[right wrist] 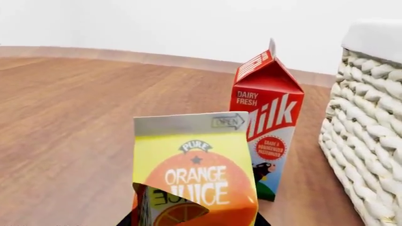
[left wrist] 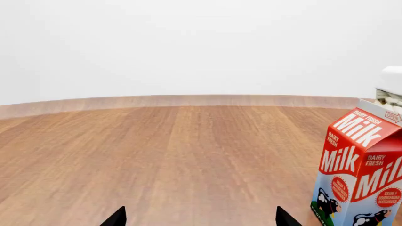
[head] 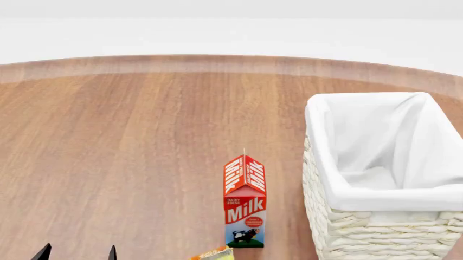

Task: Pick up the orange juice, and put it in the basket.

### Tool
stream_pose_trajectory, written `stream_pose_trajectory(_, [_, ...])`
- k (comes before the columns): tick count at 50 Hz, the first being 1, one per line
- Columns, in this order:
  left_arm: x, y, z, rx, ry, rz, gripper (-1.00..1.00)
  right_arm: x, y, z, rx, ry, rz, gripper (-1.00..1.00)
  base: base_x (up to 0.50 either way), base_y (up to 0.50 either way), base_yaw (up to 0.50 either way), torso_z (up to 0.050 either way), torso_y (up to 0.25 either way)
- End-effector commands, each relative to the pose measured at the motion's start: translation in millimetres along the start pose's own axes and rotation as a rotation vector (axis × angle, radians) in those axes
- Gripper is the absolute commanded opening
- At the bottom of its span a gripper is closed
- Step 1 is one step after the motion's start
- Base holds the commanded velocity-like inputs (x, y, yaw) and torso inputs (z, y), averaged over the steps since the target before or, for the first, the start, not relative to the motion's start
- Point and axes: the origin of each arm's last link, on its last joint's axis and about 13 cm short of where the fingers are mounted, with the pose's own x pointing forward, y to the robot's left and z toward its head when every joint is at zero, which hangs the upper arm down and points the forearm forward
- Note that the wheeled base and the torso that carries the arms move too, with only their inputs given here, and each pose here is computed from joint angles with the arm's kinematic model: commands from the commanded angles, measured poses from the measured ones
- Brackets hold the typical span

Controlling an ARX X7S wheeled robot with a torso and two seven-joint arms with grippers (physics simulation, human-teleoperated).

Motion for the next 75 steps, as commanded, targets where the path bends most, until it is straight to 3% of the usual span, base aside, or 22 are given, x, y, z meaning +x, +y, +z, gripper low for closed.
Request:
stream_pose_trajectory(1, [0,0.0,0,0.000,0.000,0.000,1.00,-1,0.7,-3,-0.019,0.005,0.003,-1.00,0.00,0.00,0.00,0.000,0.000])
stream_pose_trajectory(46, [0,0.0,0,0.000,0.000,0.000,1.00,-31,1.3,42,-0.016,-0.122,0.023,-1.00,0.00,0.00,0.00,0.000,0.000])
stream_pose_trajectory(75, [0,0.0,0,0.000,0.000,0.000,1.00,-45,3.0,92,-0.031,-0.250,0.008,-1.00,0.00,0.00,0.00,0.000,0.000])
